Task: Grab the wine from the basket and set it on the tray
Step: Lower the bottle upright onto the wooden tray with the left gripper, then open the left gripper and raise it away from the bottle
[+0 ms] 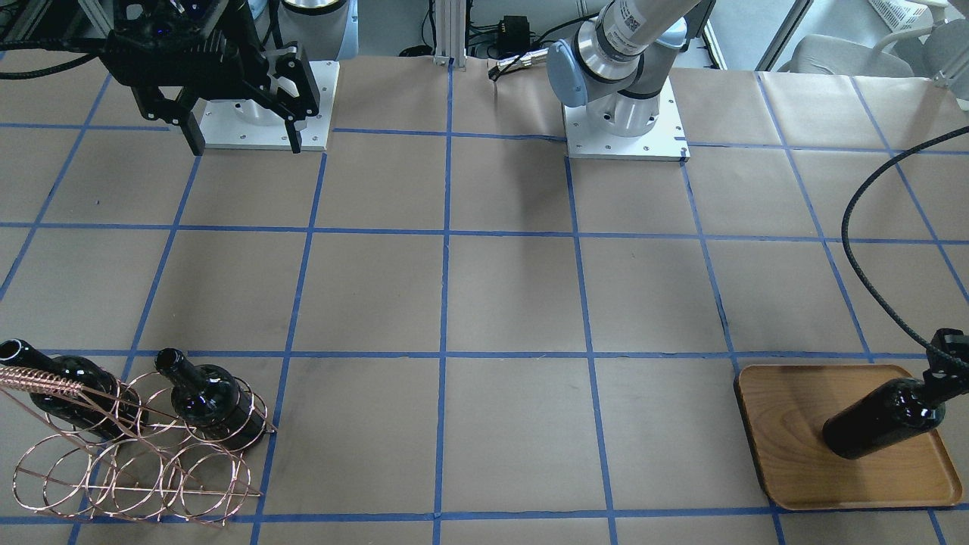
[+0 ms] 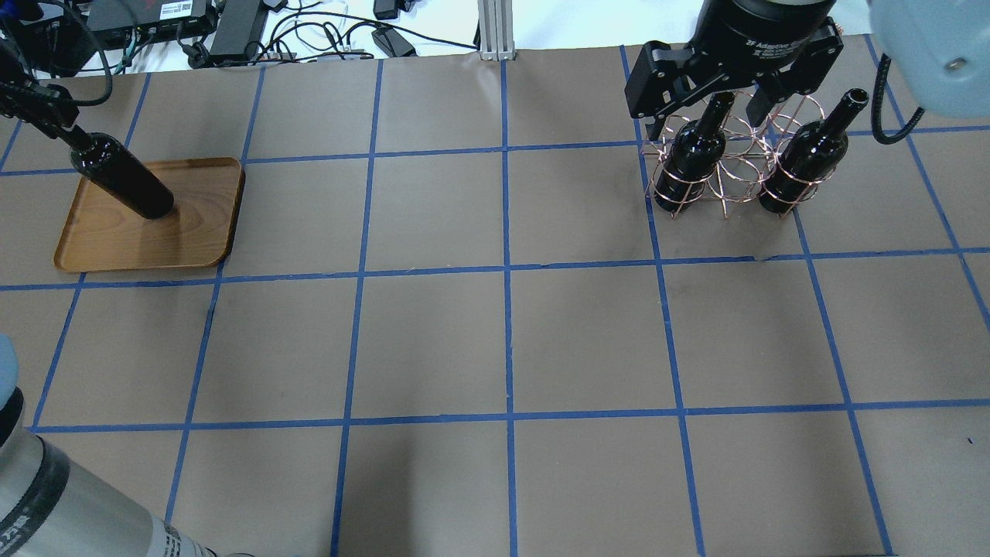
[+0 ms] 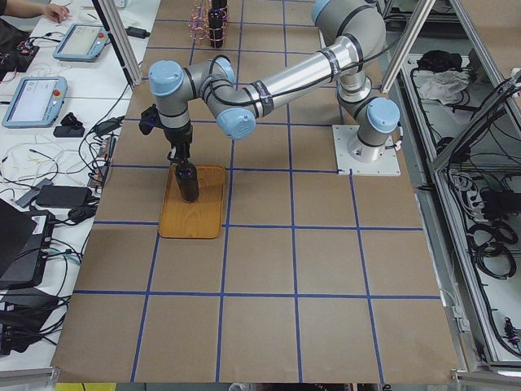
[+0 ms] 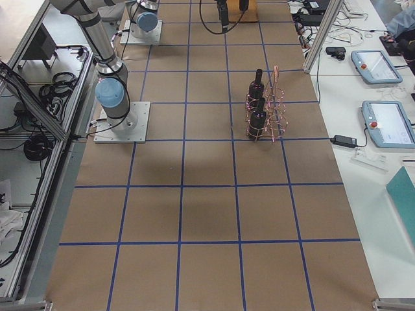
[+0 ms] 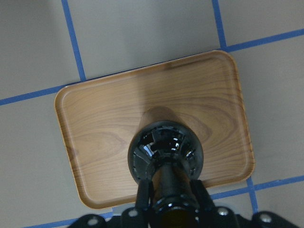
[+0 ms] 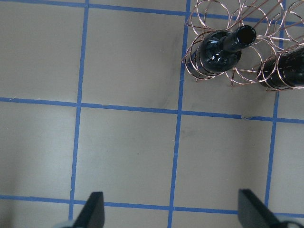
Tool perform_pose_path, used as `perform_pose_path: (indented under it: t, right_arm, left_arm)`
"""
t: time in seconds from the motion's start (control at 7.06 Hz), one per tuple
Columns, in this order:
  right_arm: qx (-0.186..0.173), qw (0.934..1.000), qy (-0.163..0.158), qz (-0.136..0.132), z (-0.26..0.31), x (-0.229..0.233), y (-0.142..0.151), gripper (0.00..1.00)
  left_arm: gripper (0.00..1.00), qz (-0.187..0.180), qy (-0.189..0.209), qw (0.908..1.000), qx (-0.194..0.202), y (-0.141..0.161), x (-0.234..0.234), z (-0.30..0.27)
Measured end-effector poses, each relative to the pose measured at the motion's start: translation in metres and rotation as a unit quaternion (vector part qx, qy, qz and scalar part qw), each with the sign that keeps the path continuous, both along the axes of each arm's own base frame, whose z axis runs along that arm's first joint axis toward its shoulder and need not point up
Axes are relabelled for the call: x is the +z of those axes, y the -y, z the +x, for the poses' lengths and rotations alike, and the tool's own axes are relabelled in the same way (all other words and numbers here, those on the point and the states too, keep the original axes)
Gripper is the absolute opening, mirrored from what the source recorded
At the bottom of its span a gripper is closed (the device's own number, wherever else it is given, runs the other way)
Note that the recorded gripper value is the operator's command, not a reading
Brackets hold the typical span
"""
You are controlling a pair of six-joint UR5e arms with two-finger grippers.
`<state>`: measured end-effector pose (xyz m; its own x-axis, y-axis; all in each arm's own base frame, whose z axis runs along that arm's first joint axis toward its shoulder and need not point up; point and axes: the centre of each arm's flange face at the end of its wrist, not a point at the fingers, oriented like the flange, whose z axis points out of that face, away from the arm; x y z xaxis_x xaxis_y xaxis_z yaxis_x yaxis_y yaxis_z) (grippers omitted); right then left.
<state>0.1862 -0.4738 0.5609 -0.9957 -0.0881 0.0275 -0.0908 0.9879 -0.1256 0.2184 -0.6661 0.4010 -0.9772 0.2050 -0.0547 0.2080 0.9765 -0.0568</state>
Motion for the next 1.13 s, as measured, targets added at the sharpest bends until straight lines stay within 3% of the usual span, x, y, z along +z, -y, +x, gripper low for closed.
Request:
perform_pose_path:
  t: [0.42,0.71,0.99,1.13]
  right_arm:
    - [0.0,1.0,0.0,0.0,0.0,0.0,0.0,1.0]
    - [0.0,1.0,0.0,0.0,0.0,0.0,0.0,1.0]
    - [0.0,1.0,0.001,0.0,0.0,0.0,0.0,1.0]
    - [0.0,1.0,0.001,0.0,0.0,0.0,0.0,1.0]
  left_arm:
    - [0.87,0.0,0.0,1.0,0.001,0.001,-0.003,0.002]
    - [1.0,-0.001,0.001,0.9999,0.011,-0.007,0.002,0.01]
    - [1.0,0.013,-0.006,0.9997,0.021,-0.024,0.027,-0.007]
    - [1.0,0.022,-0.007,0.9985,0.05,-0.037,0.046,-0.029]
